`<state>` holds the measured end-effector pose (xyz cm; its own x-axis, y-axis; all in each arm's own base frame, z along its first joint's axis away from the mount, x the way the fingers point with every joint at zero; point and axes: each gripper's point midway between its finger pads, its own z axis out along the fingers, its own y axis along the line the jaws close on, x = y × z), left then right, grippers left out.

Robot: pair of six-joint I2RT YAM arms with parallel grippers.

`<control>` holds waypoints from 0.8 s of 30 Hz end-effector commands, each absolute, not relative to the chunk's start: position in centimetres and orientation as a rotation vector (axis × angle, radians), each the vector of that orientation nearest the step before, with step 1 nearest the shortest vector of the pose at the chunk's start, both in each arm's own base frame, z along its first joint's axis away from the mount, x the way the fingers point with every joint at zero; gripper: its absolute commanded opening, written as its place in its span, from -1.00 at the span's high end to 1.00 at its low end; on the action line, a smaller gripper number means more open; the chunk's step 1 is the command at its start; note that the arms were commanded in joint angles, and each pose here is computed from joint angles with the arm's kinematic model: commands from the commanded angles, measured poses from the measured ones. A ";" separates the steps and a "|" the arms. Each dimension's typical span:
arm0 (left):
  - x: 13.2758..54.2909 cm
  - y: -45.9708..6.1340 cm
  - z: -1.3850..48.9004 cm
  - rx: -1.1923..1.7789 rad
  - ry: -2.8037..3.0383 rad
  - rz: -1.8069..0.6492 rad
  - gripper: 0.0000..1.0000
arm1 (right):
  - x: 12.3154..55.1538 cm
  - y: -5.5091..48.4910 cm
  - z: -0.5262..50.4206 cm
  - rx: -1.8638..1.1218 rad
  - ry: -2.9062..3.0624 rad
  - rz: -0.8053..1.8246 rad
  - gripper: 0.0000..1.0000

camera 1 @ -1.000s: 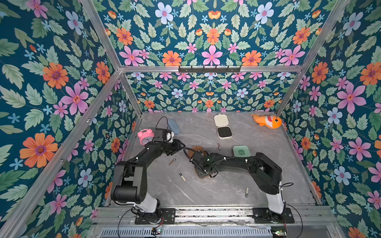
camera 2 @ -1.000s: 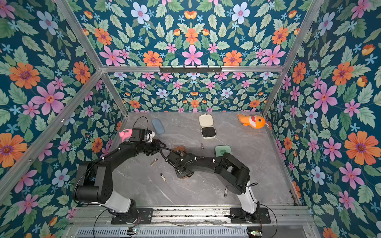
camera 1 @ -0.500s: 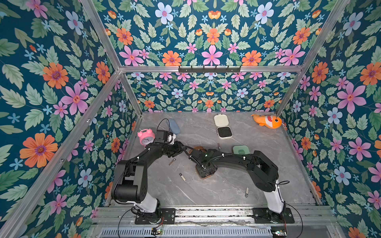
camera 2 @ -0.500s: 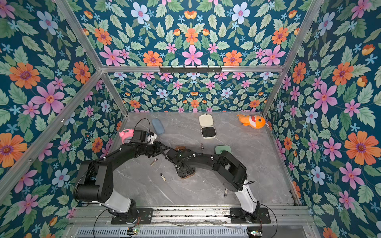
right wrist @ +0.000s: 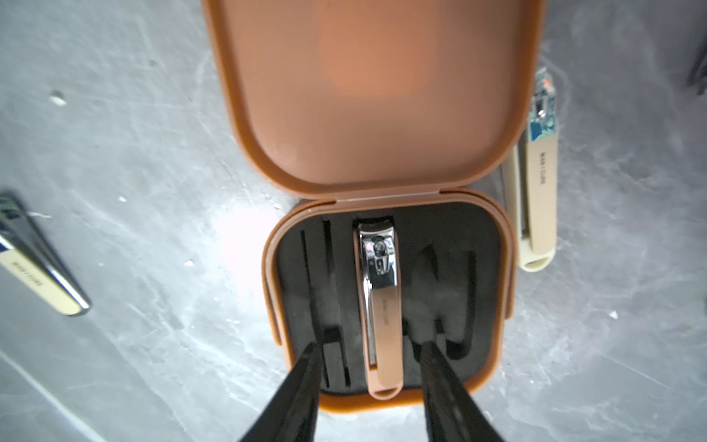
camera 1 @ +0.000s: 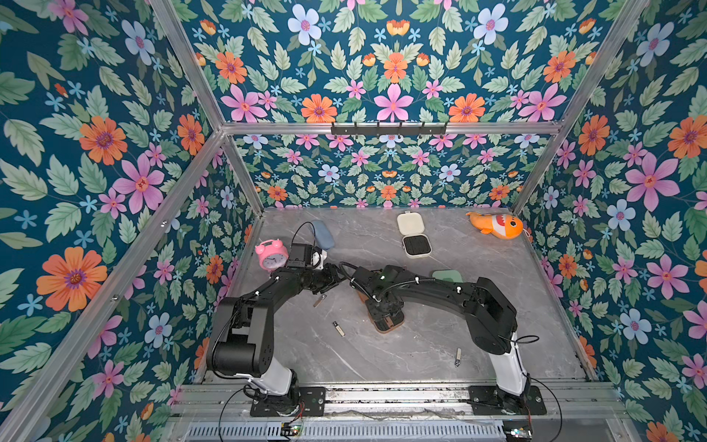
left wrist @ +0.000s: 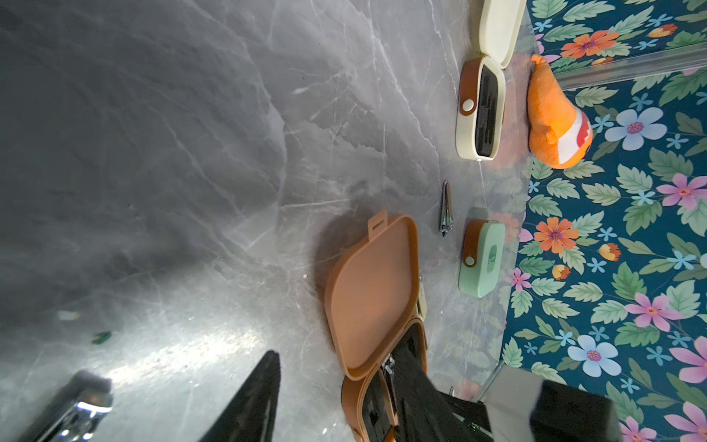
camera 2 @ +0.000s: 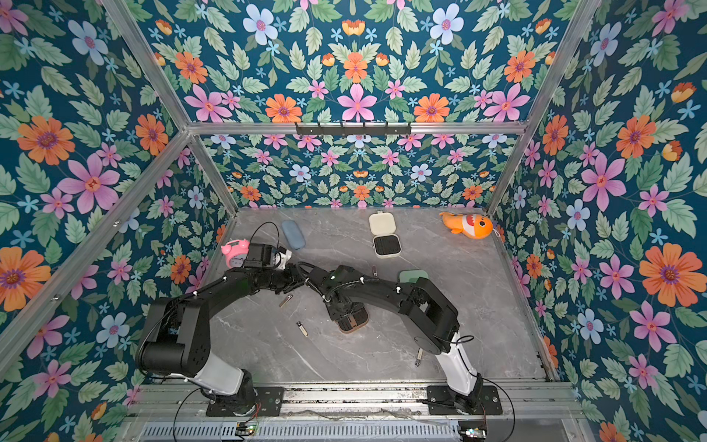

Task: Organize nail clipper sets
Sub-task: Place the nail clipper in the storage box.

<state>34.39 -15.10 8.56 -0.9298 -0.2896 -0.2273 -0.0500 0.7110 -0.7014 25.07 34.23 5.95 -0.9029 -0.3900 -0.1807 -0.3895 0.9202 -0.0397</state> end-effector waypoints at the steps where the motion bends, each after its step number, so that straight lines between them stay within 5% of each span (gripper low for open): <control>1: 34.5 -15.3 8.7 -0.251 2.588 -1.064 -0.03 | 24.7 33.6 6.7 -0.596 2.906 -0.029 0.17; 9: 34.4 -15.3 8.3 -0.252 2.597 -1.062 -0.02 | 23.2 33.1 5.6 -0.577 2.973 0.016 0.67; 24: 34.2 -15.4 7.8 -0.252 2.608 -1.062 -0.02 | 23.0 33.2 4.6 -0.548 2.991 0.050 0.74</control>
<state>34.05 -15.30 7.75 -0.9359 -0.2828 -0.2100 -0.0584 0.7125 -0.6992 22.78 33.04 4.70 -0.9236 -0.3690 -0.1041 -0.3719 0.9282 0.0091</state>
